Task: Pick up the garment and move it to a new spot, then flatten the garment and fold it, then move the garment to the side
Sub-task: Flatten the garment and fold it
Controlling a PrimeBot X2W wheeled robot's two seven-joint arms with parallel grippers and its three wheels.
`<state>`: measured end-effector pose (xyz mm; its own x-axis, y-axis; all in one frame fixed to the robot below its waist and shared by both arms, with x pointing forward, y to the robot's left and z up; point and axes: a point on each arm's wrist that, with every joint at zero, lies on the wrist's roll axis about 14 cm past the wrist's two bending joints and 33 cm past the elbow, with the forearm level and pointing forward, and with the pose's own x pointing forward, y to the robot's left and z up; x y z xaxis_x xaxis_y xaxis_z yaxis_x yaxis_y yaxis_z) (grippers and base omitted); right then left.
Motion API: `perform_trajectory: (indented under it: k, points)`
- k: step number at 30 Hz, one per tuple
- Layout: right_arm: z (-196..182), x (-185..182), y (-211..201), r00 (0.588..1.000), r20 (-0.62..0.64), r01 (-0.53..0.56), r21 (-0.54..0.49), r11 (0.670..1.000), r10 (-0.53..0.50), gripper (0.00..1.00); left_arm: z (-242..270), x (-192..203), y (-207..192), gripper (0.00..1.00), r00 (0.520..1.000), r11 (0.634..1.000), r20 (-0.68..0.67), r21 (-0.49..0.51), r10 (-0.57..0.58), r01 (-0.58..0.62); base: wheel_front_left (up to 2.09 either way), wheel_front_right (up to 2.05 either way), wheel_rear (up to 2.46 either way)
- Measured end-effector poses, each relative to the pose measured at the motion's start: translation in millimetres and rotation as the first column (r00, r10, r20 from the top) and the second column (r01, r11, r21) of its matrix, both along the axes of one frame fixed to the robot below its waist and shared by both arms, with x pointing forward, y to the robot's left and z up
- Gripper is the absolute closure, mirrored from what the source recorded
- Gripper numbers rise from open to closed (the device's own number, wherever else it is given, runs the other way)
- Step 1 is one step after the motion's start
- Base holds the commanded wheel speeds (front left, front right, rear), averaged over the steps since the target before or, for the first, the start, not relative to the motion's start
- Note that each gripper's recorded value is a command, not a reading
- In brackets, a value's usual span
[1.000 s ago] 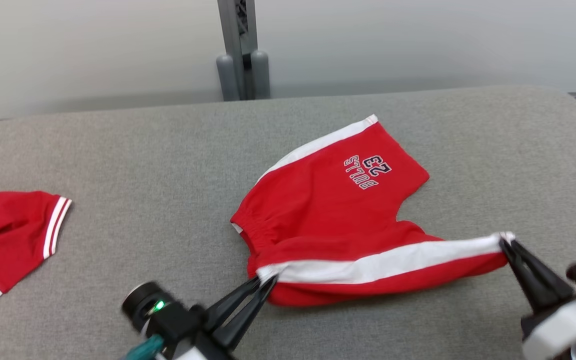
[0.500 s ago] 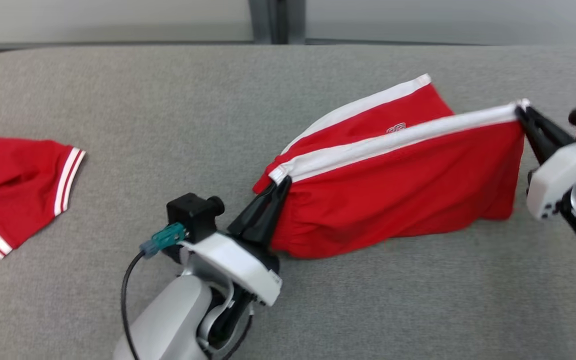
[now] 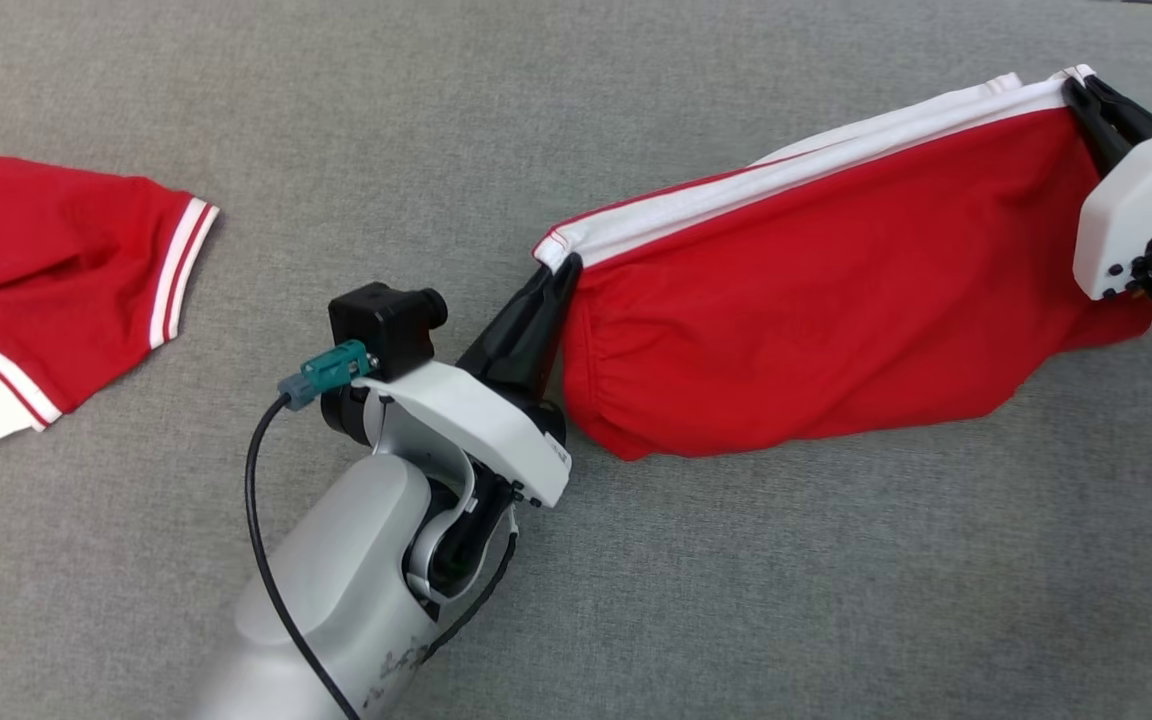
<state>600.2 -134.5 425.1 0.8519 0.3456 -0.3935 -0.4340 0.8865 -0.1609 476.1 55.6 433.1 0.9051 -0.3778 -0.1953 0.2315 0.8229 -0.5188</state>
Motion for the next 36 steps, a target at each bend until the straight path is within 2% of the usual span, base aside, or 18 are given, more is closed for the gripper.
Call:
perform_trajectory:
  k: [4, 10, 11, 12, 13, 14, 15, 16, 20, 24, 30, 36]
  points:
    - [-16, 5, 12, 0.999, -0.041, -0.016, -0.004, 1.0, 0.016, 1.0, -9, 6, 10, 1.0, 0.999, 1.0, -0.027, 0.006, 0.029, -0.029, 0.0, 0.0, 0.0]
    - [-29, 7, 14, 0.997, -0.078, -0.024, -0.035, 0.999, 0.022, 0.98, -22, 8, 5, 1.0, 0.998, 1.0, -0.061, 0.015, 0.001, 0.0, 0.0, 0.0, 0.0]
    - [-29, 8, 13, 0.997, -0.077, -0.025, -0.038, 0.999, 0.022, 0.88, -23, 7, 3, 1.0, 0.998, 1.0, -0.061, 0.015, -0.008, 0.009, 0.0, 0.0, 0.0]
    - [-29, 8, 13, 0.997, -0.074, -0.024, -0.036, 0.999, 0.021, 0.74, -24, 7, 1, 0.95, 0.998, 1.0, -0.061, 0.014, -0.017, 0.017, 0.0, 0.0, 0.0]
    - [-29, 7, 12, 0.997, -0.076, -0.022, -0.037, 0.999, 0.019, 0.33, -25, 6, 0, 0.72, 0.998, 1.0, -0.063, 0.014, -0.02, 0.021, 0.0, 0.0, 0.0]
    - [-29, 6, 12, 0.997, -0.073, -0.023, -0.039, 0.999, 0.02, 0.0, -26, 5, -2, 0.55, 0.997, 0.999, -0.066, 0.017, -0.028, 0.029, 0.0, 0.0, 0.0]
    - [-28, 6, 11, 0.998, -0.062, -0.021, -0.033, 0.999, 0.019, 0.0, -27, 5, -3, 0.11, 0.997, 0.999, -0.069, 0.02, -0.034, 0.036, 0.0, 0.0, 0.0]
    - [-25, 6, 11, 0.999, -0.05, -0.019, -0.026, 0.999, 0.017, 0.0, -27, 4, -4, 0.0, 0.997, 0.999, -0.068, 0.026, -0.037, 0.039, 0.0, 0.0, 0.0]
    - [-8, 7, 12, 1.0, 0.026, -0.016, 0.021, 1.0, 0.015, 0.0, -20, 5, -6, 0.0, 0.999, 0.996, -0.016, 0.072, -0.044, 0.045, 0.0, 0.0, 0.0]
    - [12, 2, 10, 0.996, 0.092, 0.001, 0.079, 0.997, -0.008, 0.0, 0, 7, 11, 0.0, 0.993, 0.98, 0.112, 0.201, -0.019, -0.004, 0.0, 0.0, 0.0]
    - [49, -22, 19, 0.984, 0.174, -0.005, 0.213, 0.977, -0.033, 0.0, 24, -18, 29, 0.0, 0.977, 0.958, 0.202, 0.261, 0.067, -0.119, 0.0, 0.0, 0.0]
    - [62, -65, 19, 0.974, 0.217, 0.005, 0.292, 0.956, -0.071, 0.0, 51, -56, 40, 0.0, 0.944, 0.929, 0.298, 0.29, 0.139, -0.228, 0.0, 0.0, 0.0]
